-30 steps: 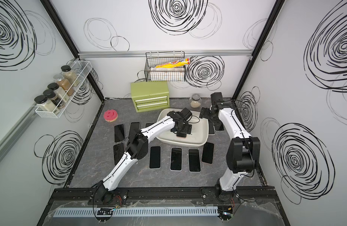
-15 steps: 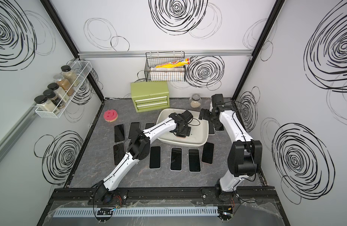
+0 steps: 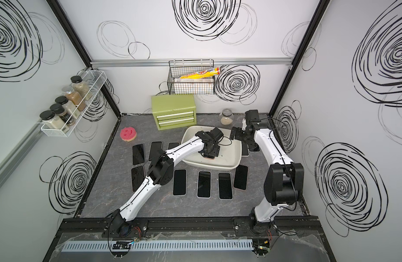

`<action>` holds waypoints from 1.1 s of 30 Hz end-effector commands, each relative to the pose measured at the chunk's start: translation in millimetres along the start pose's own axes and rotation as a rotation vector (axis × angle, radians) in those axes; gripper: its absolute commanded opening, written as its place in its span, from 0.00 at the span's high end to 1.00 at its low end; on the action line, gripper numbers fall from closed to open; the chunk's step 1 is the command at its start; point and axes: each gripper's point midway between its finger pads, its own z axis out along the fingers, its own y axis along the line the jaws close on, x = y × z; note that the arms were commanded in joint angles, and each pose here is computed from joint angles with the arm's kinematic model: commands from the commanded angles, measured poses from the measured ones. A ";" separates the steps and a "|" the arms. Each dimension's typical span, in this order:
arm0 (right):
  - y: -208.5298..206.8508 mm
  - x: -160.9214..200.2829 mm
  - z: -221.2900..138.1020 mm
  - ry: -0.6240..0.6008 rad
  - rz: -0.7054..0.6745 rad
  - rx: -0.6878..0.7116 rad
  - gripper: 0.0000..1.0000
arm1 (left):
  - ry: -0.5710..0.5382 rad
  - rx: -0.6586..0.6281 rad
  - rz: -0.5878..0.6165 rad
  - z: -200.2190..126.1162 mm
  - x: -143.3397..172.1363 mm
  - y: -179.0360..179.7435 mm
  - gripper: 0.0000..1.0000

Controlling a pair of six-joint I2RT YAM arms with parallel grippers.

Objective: Take the phone out of the storage box
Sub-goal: Pick up the phone from the storage box.

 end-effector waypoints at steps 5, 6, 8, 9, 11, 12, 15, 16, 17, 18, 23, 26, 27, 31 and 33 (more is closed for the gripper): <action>6.5 -1.8 -2.0 -0.016 0.002 -0.047 0.01 | -0.009 0.056 -0.073 -19.9 -11.8 10.5 0.49; 7.6 -1.9 -0.6 -0.013 0.002 -0.054 0.01 | -0.028 0.071 -0.079 -27.7 -17.6 9.0 0.50; 7.7 -1.2 3.4 -0.003 0.010 -0.061 0.01 | -0.062 0.108 -0.089 -43.9 -29.3 6.0 0.52; 8.3 -0.8 4.8 0.001 0.015 -0.065 0.01 | -0.069 0.121 -0.091 -49.1 -32.0 5.0 0.53; 10.1 0.4 9.2 0.015 0.027 -0.083 0.01 | -0.071 0.135 -0.100 -57.8 -35.6 7.4 0.55; 11.7 0.6 11.1 0.019 0.034 -0.096 0.01 | -0.071 0.134 -0.100 -60.5 -35.9 9.4 0.56; 19.6 1.7 19.8 0.051 0.065 -0.169 0.01 | -0.065 0.146 -0.101 -69.2 -34.9 14.3 0.56; 23.9 2.9 24.6 0.071 0.080 -0.206 0.01 | -0.069 0.158 -0.102 -73.6 -35.5 14.6 0.57; 30.1 5.6 29.2 0.095 0.093 -0.254 0.01 | -0.077 0.172 -0.102 -78.9 -36.8 14.4 0.57; 37.4 8.1 33.0 0.118 0.098 -0.303 0.01 | -0.083 0.181 -0.101 -82.4 -37.8 14.5 0.57; 63.8 15.6 49.6 0.210 0.165 -0.499 0.03 | -0.108 0.234 -0.102 -104.3 -42.0 14.0 0.58; 73.1 11.3 53.9 0.220 0.205 -0.566 0.04 | -0.117 0.260 -0.097 -114.9 -41.7 11.8 0.58; 76.6 9.6 54.9 0.223 0.209 -0.587 0.04 | -0.121 0.269 -0.096 -118.8 -41.2 10.2 0.58; 83.3 9.6 61.8 0.255 0.227 -0.641 0.05 | -0.135 0.301 -0.097 -131.6 -42.1 7.4 0.59; 88.8 8.0 59.6 0.250 0.232 -0.678 0.06 | -0.131 0.304 -0.095 -132.5 -41.0 6.3 0.59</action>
